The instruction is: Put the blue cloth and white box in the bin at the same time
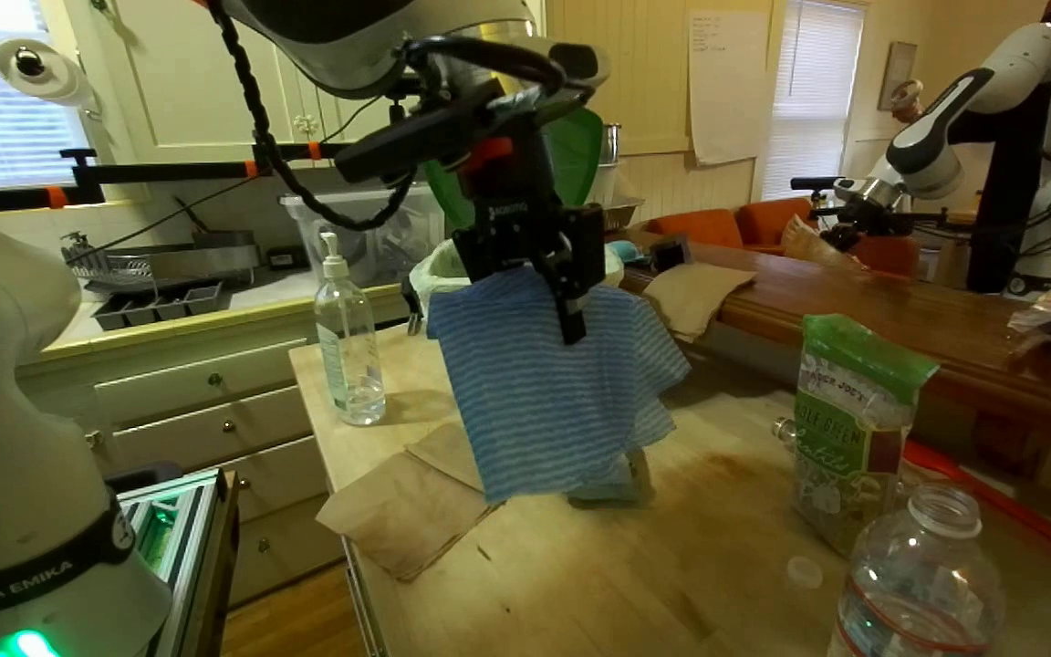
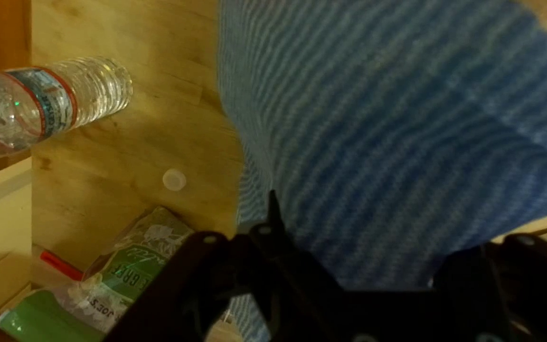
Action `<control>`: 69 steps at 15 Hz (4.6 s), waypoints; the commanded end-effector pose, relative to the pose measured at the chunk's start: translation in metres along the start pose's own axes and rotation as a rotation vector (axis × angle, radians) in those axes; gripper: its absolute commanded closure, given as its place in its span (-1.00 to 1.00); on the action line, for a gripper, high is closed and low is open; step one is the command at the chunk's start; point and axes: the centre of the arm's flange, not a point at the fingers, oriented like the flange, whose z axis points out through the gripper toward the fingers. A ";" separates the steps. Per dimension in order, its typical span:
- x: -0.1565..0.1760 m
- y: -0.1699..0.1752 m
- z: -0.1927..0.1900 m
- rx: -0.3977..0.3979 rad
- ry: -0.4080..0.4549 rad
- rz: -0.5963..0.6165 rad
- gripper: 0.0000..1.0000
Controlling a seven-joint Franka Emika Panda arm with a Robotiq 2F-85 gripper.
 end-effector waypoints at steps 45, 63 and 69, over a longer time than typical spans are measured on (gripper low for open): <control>0.161 -0.179 -0.114 -0.016 0.229 -0.725 -0.18; 0.161 -0.210 -0.067 0.009 0.160 -1.194 -0.19; 0.165 -0.215 -0.069 -0.028 0.174 -1.310 -0.18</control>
